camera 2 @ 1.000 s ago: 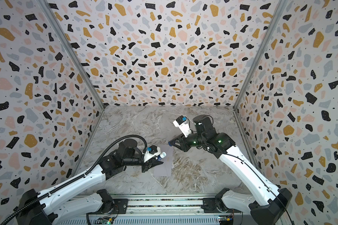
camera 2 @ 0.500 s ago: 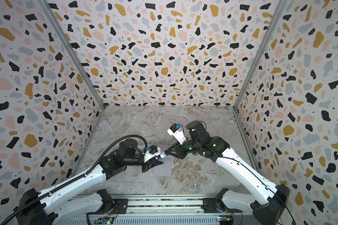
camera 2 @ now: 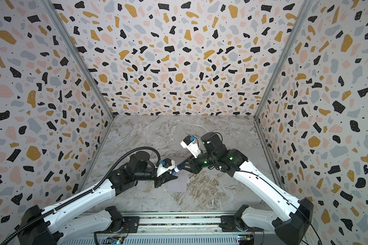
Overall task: Place the letter into the envelope and seal it
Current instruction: 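Press the dark-blue cap down onto the glue stick held by the left gripper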
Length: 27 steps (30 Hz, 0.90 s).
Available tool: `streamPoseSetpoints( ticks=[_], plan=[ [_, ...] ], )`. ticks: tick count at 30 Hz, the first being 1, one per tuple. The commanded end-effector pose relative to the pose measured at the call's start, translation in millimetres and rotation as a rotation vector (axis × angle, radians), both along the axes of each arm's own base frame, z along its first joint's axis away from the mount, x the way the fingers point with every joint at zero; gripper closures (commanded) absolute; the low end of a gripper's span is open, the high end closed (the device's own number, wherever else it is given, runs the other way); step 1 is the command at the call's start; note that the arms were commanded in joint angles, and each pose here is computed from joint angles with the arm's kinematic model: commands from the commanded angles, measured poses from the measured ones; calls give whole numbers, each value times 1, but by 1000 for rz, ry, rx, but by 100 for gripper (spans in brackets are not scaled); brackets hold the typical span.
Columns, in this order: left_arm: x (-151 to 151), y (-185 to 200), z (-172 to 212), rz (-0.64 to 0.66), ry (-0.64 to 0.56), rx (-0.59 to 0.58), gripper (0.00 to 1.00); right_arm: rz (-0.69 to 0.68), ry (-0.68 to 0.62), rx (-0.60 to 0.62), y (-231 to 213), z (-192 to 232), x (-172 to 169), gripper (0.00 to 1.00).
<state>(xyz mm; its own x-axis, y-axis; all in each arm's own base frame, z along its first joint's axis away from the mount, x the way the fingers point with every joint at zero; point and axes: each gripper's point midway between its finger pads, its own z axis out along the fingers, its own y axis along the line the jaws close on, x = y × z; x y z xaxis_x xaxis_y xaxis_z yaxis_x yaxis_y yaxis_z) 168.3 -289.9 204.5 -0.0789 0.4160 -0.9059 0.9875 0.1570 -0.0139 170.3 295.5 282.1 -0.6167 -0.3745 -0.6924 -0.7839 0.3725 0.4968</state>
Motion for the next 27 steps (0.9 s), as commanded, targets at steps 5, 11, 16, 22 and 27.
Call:
streamPoseSetpoints(
  ticks=[5, 11, 16, 22, 27],
  plan=[
    [1, -2, 7, -16, -21, -23, 93, 34, 20, 16, 5, -1, -9, 82],
    [0, -2, 7, -16, -20, -24, 93, 51, 41, 35, 7, -3, -13, 82],
    [1, -2, 7, -15, -21, -24, 93, 61, 65, 36, 7, -7, -17, 82],
    [1, -2, 7, -14, -23, -23, 93, 77, 82, 62, 7, -6, -23, 82],
    [2, -2, 7, -10, -26, -22, 93, 84, 118, 59, 7, -10, -27, 82]
  ],
)
